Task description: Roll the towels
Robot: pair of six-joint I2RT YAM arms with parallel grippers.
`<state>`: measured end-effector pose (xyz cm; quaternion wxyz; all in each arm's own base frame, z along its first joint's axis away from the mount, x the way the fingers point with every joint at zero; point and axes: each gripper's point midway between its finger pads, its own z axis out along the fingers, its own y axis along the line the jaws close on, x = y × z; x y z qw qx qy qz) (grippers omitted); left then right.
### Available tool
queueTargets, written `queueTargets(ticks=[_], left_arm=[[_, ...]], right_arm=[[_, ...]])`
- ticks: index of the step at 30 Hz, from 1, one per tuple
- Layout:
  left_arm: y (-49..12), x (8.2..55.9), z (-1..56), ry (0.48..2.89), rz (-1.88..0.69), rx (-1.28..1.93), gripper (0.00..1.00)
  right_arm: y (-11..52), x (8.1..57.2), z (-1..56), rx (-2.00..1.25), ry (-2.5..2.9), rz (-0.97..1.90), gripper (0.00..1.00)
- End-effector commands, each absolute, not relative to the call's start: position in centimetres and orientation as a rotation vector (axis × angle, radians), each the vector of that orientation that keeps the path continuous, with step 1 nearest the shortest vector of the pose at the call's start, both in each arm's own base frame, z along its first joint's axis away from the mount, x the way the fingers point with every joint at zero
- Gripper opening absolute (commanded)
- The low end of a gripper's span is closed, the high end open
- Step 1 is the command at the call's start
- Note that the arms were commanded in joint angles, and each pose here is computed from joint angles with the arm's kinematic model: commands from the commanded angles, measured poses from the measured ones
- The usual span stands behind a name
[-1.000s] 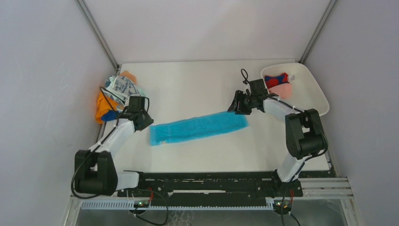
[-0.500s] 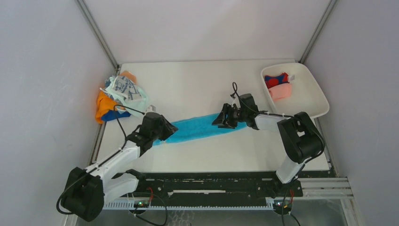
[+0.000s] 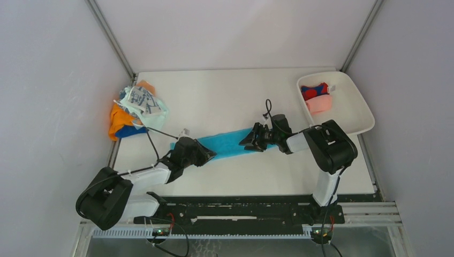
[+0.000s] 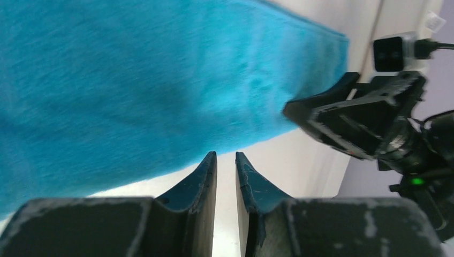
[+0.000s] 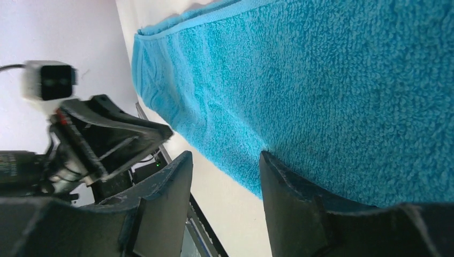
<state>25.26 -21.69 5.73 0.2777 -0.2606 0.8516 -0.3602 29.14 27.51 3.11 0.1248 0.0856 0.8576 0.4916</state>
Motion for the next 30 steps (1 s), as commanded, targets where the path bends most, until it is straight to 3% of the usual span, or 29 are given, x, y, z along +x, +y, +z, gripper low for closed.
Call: queueTargets(ticks=[1, 11, 22, 30], left_arm=[[-19.8, 25.2, 4.3, 2.218, -0.97, -0.848, 0.22], [-12.7, 23.5, 0.6, 2.197, -0.806, -1.072, 0.2], [-5.0, 22.9, 2.1, 2.028, -0.532, -1.239, 0.23], [-4.8, 22.8, 2.0, 2.145, -0.461, -1.191, 0.21]], right_arm=[[27.4, 29.8, 2.4, 0.266, 2.47, 1.41, 0.49], [24.8, 29.8, -0.2, 0.436, 2.481, 1.339, 0.49], [23.1, 30.3, -0.5, 0.469, 2.48, 1.25, 0.49], [23.0, 30.5, -0.1, 0.457, 2.468, 1.241, 0.49]])
